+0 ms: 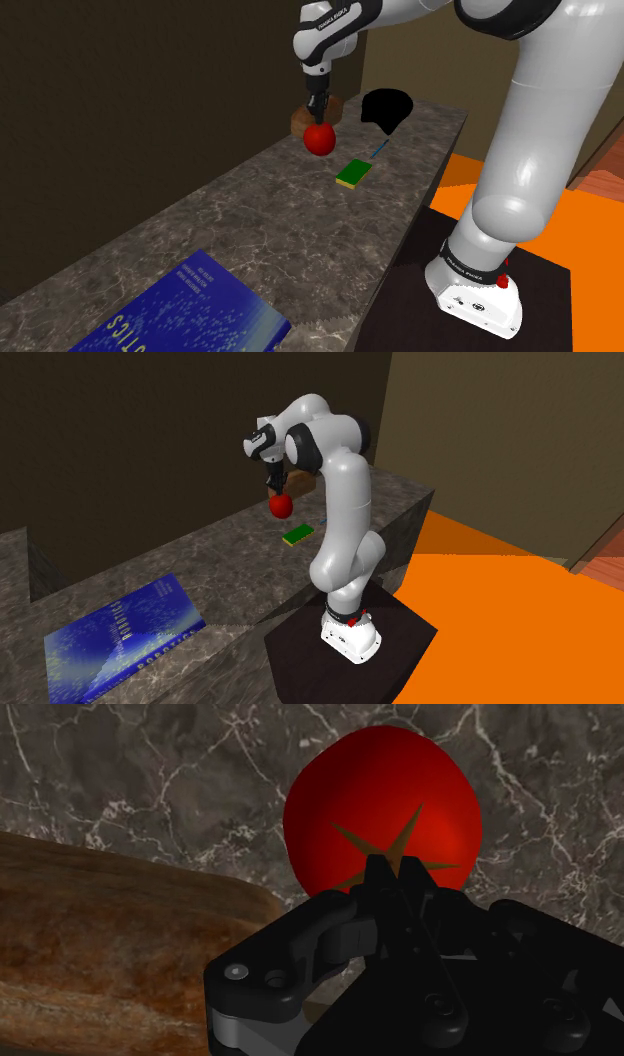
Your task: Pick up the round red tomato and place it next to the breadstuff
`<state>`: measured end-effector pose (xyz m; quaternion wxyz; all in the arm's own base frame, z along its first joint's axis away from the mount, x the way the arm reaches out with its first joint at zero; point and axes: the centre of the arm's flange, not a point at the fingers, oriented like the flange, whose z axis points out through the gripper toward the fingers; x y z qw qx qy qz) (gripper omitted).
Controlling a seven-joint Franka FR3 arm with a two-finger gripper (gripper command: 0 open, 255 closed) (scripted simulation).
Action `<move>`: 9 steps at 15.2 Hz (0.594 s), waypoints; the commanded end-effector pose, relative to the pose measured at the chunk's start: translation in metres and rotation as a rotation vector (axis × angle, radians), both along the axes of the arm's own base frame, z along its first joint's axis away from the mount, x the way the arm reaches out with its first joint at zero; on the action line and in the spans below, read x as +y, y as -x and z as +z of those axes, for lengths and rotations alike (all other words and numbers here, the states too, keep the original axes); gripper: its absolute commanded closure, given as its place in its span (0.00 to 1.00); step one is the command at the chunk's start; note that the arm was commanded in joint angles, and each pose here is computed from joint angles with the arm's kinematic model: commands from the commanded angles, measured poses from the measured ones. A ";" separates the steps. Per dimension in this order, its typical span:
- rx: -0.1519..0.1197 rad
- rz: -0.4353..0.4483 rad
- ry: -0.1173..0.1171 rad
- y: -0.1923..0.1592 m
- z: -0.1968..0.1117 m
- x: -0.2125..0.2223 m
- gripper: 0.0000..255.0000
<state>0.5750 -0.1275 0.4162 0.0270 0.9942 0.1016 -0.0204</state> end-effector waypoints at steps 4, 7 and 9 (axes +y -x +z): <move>-0.001 0.000 0.000 0.000 -0.001 0.000 1.00; -0.001 0.000 0.000 0.000 -0.001 0.000 0.00; -0.001 0.000 0.000 0.000 -0.001 0.000 0.00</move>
